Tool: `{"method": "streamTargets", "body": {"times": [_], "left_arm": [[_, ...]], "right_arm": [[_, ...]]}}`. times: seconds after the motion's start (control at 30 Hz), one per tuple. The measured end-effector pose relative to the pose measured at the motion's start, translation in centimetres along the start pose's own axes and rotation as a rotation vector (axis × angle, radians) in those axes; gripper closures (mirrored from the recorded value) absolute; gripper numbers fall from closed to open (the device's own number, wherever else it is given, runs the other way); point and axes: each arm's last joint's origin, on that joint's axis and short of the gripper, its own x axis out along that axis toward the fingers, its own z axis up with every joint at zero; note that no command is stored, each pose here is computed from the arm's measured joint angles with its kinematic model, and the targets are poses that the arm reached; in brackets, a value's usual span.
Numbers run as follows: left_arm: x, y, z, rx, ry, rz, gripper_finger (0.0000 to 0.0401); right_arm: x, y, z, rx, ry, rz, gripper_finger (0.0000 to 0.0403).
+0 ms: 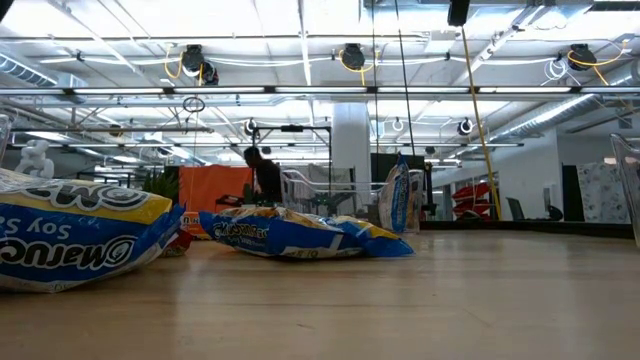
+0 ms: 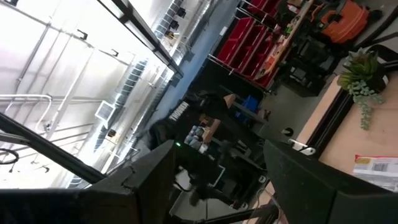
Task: Sort Maruchan noodles
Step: Put the right blue noodle pack into the top transparent bin
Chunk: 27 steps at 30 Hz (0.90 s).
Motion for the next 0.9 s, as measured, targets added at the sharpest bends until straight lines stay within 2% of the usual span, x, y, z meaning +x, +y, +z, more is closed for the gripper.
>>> {"method": "streamTargets", "body": {"times": [0.13,0.27,0.43,0.57,0.77,0.9], "left_arm": [[-2.8,0.4,0.3,-0.060,-0.148,-0.020,0.0071],[-4.4,0.9,0.9,-0.113,-0.254,-0.013,0.0071],[-4.9,1.6,1.5,-0.142,-0.279,-0.012,0.0071],[-5.0,1.9,2.2,-0.117,-0.310,-0.019,0.0071],[-5.3,2.7,3.9,-0.099,-0.398,-0.038,0.0071],[-5.4,3.5,4.7,-0.123,-0.431,-0.034,0.0071]], "right_arm": [[0.3,-0.2,-0.3,-0.002,0.003,0.000,0.0165],[0.7,-0.5,-0.7,-0.004,0.015,-0.012,0.0165],[1.3,-0.9,-1.9,0.006,0.065,-0.032,0.0165],[2.9,0.2,-3.2,-0.012,0.125,-0.068,0.0165],[6.9,1.6,-5.6,-0.121,0.353,-0.220,0.0165],[8.7,0.9,-7.4,-0.254,0.537,-0.306,0.0165]]}}
